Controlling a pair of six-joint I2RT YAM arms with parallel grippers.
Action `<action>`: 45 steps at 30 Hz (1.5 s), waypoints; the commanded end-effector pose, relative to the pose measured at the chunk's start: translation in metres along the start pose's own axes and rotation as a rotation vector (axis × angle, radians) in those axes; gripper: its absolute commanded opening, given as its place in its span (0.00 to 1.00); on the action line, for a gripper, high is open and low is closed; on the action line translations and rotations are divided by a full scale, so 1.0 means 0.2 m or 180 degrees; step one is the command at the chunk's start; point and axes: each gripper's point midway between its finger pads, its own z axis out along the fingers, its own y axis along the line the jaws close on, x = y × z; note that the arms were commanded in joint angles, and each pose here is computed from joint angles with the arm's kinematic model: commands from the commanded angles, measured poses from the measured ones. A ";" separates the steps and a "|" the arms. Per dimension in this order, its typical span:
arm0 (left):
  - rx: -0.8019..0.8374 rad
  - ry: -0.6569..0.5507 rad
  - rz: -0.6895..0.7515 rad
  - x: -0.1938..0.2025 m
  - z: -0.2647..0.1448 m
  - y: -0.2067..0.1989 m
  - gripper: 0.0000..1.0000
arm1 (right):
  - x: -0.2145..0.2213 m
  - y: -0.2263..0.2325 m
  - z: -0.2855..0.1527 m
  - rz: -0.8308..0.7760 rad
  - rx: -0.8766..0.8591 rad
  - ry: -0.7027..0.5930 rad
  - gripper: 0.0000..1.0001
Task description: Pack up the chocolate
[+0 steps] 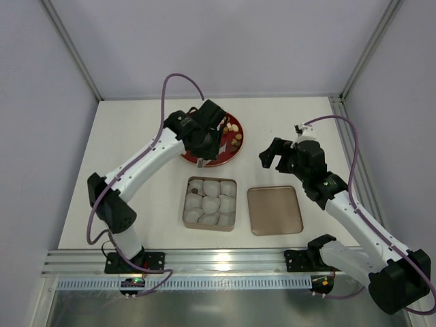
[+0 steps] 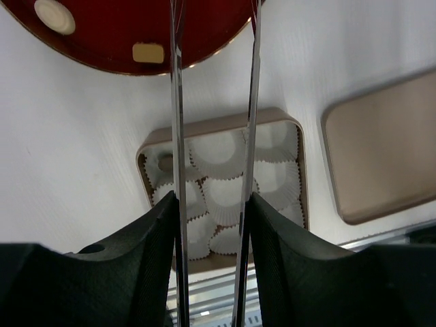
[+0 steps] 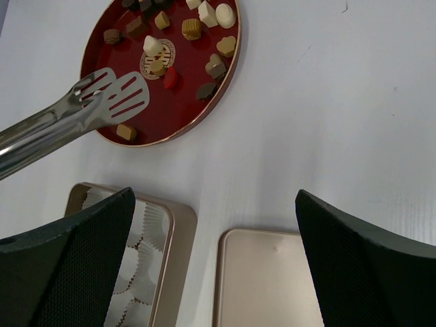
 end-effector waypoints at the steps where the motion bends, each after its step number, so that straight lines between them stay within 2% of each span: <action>1: -0.0082 -0.0182 0.0062 -0.17 0.04 0.04 0.44 | -0.13 0.07 -0.05 -0.0040 -0.0122 -0.0204 1.00; 7: -0.0117 -0.0106 0.0099 -0.23 0.20 0.05 0.44 | -0.14 0.06 -0.09 -0.0055 -0.0103 -0.0241 1.00; 21: -0.0149 0.0144 0.0082 -0.19 0.43 0.07 0.42 | -0.13 0.04 -0.10 -0.0080 -0.0078 -0.0227 1.00; 45: -0.0177 0.0258 0.0090 -0.16 0.54 0.09 0.38 | -0.13 0.03 -0.08 -0.0113 -0.0026 -0.0237 1.00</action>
